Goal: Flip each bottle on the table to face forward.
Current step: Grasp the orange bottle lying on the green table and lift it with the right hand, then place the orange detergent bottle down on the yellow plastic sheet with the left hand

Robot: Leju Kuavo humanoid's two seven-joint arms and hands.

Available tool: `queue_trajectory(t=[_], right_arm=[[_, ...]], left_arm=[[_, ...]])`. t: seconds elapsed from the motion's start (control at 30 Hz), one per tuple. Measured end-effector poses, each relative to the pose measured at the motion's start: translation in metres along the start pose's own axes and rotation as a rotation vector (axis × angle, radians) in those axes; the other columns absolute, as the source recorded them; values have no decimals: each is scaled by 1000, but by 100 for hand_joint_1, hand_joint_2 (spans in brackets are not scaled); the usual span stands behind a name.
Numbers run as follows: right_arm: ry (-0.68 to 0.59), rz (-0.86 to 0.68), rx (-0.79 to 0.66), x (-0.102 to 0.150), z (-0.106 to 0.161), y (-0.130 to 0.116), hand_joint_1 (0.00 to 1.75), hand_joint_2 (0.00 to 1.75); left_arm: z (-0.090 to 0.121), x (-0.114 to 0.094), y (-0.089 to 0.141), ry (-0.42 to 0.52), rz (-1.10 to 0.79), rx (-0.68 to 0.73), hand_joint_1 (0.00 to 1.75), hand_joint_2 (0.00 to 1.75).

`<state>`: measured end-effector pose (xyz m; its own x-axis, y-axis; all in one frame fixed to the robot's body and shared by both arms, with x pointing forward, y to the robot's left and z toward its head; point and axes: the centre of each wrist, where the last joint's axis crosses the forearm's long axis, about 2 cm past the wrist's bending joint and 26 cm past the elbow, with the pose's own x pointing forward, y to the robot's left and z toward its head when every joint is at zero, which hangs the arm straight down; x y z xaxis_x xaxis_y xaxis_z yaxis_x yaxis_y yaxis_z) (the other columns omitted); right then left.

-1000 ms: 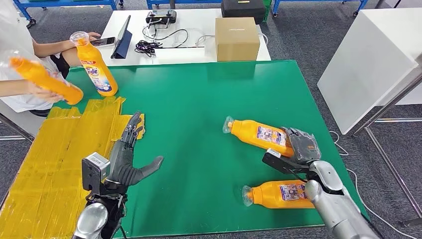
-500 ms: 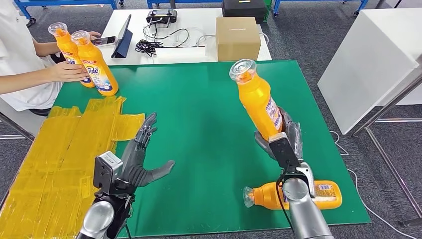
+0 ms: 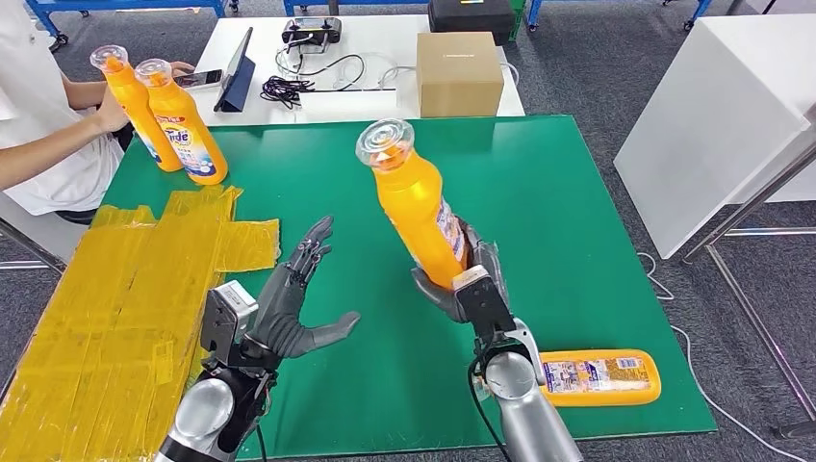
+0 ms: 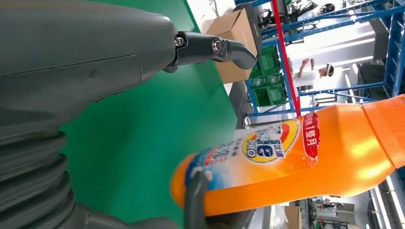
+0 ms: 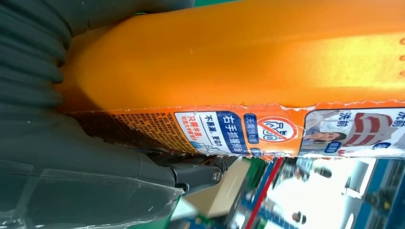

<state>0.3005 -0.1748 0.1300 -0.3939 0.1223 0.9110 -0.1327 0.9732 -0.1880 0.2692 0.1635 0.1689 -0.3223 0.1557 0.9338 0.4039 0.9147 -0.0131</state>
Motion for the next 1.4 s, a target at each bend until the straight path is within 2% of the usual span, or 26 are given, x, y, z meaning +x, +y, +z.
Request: queue_trajectory(t=[0.53, 0.73, 1.0, 1.13, 1.27, 1.4], right_arm=[[-31, 118, 249, 2, 19, 79, 175, 175], [-35, 134, 282, 1, 23, 88, 175, 175], [-97, 241, 322, 1, 21, 101, 175, 175], [-105, 250, 340, 1, 20, 103, 175, 175], [-108, 255, 347, 1, 19, 105, 175, 175], [-109, 260, 353, 1, 20, 105, 175, 175]], left_arm=[[-6, 3, -1, -4, 58, -14, 0, 175], [-5, 1, -1, 1, 70, -10, 0, 175], [-2, -2, 2, 7, 129, -15, 2, 175], [0, -4, 3, 0, 172, -2, 110, 175], [2, -5, 3, -6, 198, 13, 175, 175], [4, -6, 3, -9, 226, 27, 175, 175]])
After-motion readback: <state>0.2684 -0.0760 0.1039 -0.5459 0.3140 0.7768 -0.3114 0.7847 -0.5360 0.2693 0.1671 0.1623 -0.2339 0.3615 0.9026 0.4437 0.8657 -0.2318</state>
